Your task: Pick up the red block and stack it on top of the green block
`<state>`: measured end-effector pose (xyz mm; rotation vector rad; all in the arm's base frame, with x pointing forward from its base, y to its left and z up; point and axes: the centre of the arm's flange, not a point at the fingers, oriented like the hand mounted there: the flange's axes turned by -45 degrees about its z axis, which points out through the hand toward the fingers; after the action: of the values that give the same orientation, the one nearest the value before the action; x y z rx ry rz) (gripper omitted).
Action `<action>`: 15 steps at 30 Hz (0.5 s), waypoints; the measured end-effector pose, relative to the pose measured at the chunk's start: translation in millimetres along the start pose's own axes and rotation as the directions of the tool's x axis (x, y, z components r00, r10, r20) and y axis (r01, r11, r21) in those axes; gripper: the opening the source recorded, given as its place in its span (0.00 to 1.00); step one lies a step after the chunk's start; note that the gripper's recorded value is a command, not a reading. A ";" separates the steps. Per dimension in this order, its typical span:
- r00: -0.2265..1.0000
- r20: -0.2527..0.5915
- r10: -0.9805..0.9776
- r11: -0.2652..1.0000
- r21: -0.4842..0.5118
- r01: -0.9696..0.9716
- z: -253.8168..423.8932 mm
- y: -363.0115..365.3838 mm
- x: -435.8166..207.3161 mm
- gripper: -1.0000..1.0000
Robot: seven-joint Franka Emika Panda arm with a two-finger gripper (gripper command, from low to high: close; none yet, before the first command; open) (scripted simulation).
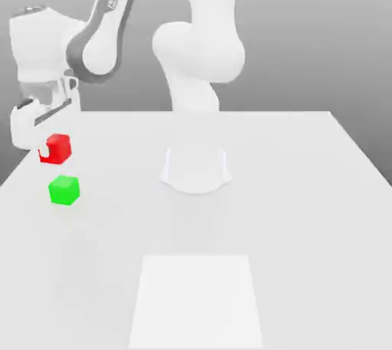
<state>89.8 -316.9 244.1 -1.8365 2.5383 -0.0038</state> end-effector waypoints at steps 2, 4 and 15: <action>1.000 0.009 0.003 1.000 0.007 -0.003 5.2 -1.1 0.7 0.00; 1.000 0.014 0.002 1.000 0.012 -0.002 11.3 -2.9 1.2 0.00; 1.000 0.000 0.007 1.000 0.001 -0.007 59.7 1.1 1.0 0.00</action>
<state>88.9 -317.3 184.4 -1.8273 2.5441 -0.0057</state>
